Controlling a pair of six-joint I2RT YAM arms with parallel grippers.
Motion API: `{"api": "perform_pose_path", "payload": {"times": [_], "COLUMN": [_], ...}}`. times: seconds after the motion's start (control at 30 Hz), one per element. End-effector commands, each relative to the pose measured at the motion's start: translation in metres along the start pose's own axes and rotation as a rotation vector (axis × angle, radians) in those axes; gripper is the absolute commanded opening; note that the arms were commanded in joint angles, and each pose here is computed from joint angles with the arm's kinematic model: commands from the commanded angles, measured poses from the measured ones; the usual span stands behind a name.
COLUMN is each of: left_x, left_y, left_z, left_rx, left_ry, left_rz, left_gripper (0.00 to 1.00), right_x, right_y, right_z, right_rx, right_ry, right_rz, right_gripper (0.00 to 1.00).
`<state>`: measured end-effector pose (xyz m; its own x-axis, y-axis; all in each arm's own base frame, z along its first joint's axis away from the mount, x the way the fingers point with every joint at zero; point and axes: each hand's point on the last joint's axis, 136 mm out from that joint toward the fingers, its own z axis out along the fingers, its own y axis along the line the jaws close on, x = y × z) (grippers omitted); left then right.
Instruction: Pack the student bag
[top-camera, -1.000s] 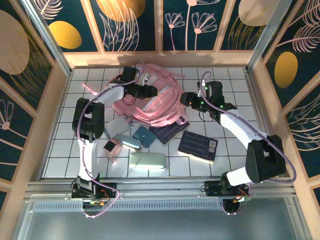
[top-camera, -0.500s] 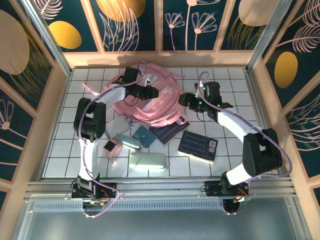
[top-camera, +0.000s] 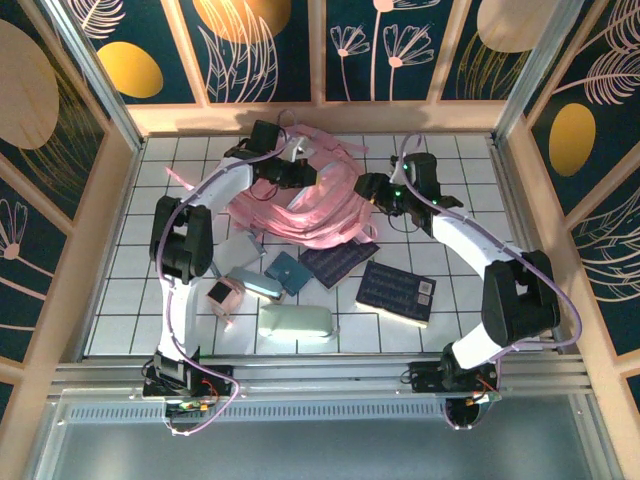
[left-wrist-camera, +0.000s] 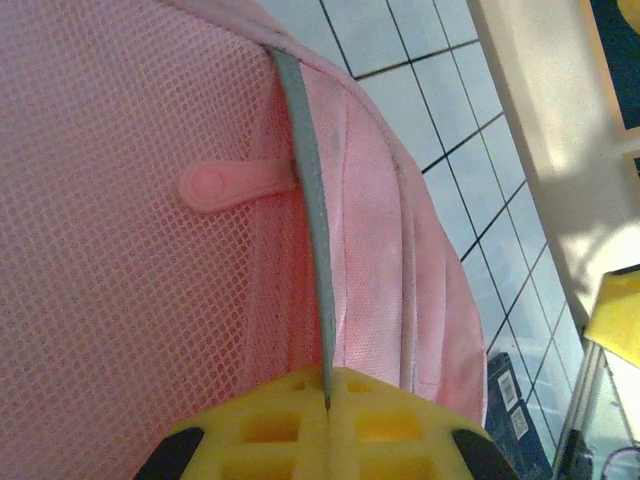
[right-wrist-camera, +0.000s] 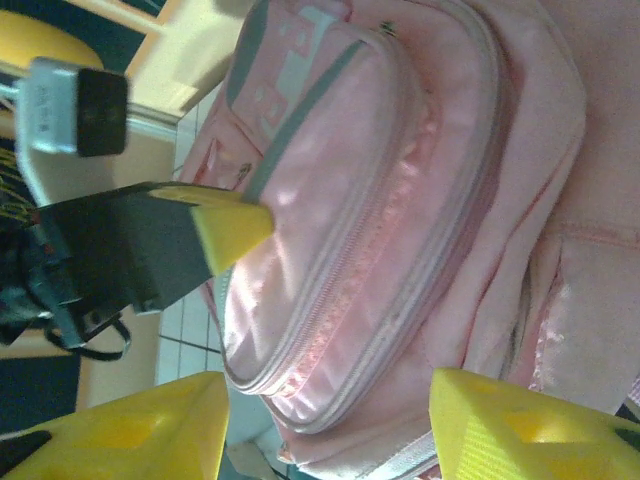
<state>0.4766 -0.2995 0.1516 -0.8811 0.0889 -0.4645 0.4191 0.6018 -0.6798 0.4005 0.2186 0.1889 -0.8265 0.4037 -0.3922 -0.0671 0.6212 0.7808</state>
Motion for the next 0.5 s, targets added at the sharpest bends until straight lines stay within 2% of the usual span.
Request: {"api": "perform_pose_path", "payload": {"times": [0.0,0.13,0.27,0.33,0.4,0.47], "left_x": [-0.029,-0.034,-0.043,-0.045,-0.046,-0.044], "left_y": [-0.034,-0.038,-0.043,-0.046,-0.047,-0.044], "left_z": [-0.039,-0.051,-0.066,-0.07,-0.071,-0.069], "left_rx": [-0.025,-0.06,-0.061,-0.052,-0.044,-0.048], "left_ry": [-0.087,-0.108,-0.14,-0.147,-0.148,-0.142], "left_rz": [0.103,0.132,0.138,0.143,0.144,0.142], "left_gripper": [0.0,0.0,0.0,0.0,0.0,0.0], "right_x": [-0.008,-0.012,-0.019,-0.024,-0.029,-0.034], "right_y": [0.001,-0.002,-0.005,-0.007,-0.002,0.005], "right_z": [0.013,0.026,0.037,0.041,0.045,0.05], "right_rx": [-0.028,-0.042,-0.061,-0.072,-0.103,-0.147], "right_ry": [0.008,0.025,0.043,0.04,0.043,0.054], "right_rz": [0.143,0.202,0.225,0.235,0.234,0.236], "right_gripper": [0.54,0.55,0.65,0.67,0.64,0.56]}}
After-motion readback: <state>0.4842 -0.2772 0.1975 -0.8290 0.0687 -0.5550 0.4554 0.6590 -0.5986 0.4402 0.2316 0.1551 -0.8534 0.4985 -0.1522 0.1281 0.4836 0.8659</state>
